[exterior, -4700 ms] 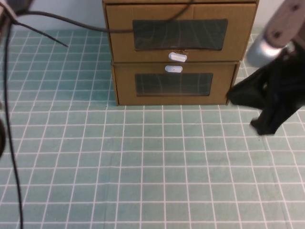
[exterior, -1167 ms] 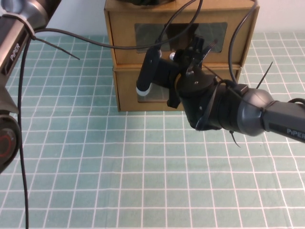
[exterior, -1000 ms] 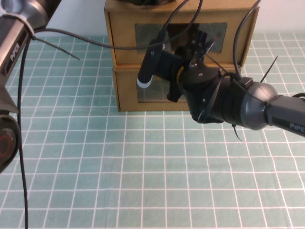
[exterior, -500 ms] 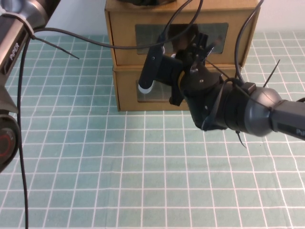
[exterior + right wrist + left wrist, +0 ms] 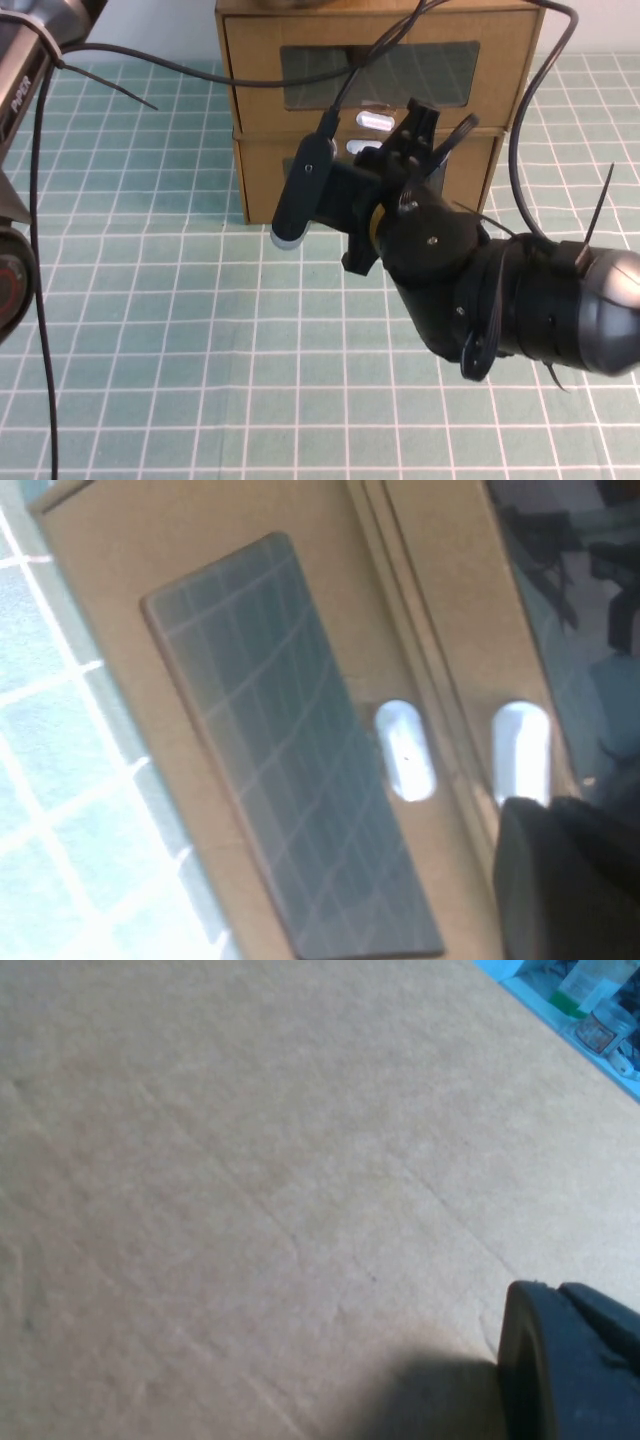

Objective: Open the shoe box
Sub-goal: 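Pull the top drawer of the cardboard box fully open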

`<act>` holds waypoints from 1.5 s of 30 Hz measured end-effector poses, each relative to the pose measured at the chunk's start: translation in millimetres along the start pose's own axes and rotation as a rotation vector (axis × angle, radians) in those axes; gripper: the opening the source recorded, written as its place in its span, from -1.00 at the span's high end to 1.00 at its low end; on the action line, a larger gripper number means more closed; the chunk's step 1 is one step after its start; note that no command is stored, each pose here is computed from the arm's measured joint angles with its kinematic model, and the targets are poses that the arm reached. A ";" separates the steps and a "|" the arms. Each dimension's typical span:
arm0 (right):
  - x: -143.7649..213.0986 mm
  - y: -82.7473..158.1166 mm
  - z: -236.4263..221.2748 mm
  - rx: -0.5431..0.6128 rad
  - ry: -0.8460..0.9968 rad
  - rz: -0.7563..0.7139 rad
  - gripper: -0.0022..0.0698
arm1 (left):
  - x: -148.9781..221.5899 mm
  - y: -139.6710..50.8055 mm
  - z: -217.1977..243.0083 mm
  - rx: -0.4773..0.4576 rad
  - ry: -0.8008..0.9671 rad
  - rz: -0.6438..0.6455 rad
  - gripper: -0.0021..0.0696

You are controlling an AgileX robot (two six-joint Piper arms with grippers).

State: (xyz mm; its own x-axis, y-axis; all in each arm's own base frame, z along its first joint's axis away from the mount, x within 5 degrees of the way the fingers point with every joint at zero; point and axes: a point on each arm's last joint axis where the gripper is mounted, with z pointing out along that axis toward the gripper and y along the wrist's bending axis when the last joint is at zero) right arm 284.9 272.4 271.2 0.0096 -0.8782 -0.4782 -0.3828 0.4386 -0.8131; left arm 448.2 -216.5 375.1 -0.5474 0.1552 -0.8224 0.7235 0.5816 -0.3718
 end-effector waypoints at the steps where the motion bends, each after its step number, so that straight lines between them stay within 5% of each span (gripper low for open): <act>1: 0.2 -1.6 -1.1 0.009 0.001 0.002 0.97 | 0.0 0.0 0.0 0.000 0.000 0.000 0.96; 5: 3.3 -4.6 3.3 0.041 0.017 -0.017 0.93 | 0.1 0.0 0.0 0.000 0.001 0.000 0.96; 11: 8.5 -11.6 27.7 0.070 0.057 -0.002 0.34 | 0.1 0.1 -0.2 0.002 0.001 -0.001 0.96; 14: 7.6 -13.7 37.1 0.071 0.056 0.008 0.25 | 0.1 0.1 -0.2 0.002 0.001 -0.001 0.96; 28: 12.4 -17.0 75.3 0.043 0.038 -0.012 0.32 | 0.1 0.7 -0.6 0.001 0.001 0.000 0.96; 34: 13.7 -16.9 78.9 0.054 0.041 -0.046 0.74 | 0.1 1.5 0.1 -0.002 -0.003 0.003 0.96; 45: 11.2 -11.6 57.1 0.018 0.032 -0.024 0.74 | 1.5 1.4 0.1 -0.001 0.013 0.010 0.96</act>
State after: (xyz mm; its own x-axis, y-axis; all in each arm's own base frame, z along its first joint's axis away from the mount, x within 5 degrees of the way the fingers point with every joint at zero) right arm 342.2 268.4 256.2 -0.0110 -0.8938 -0.4483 -0.3663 0.4208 -0.8299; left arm 448.4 -215.6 373.3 -0.5452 0.1712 -0.8206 0.7288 0.5805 -0.3631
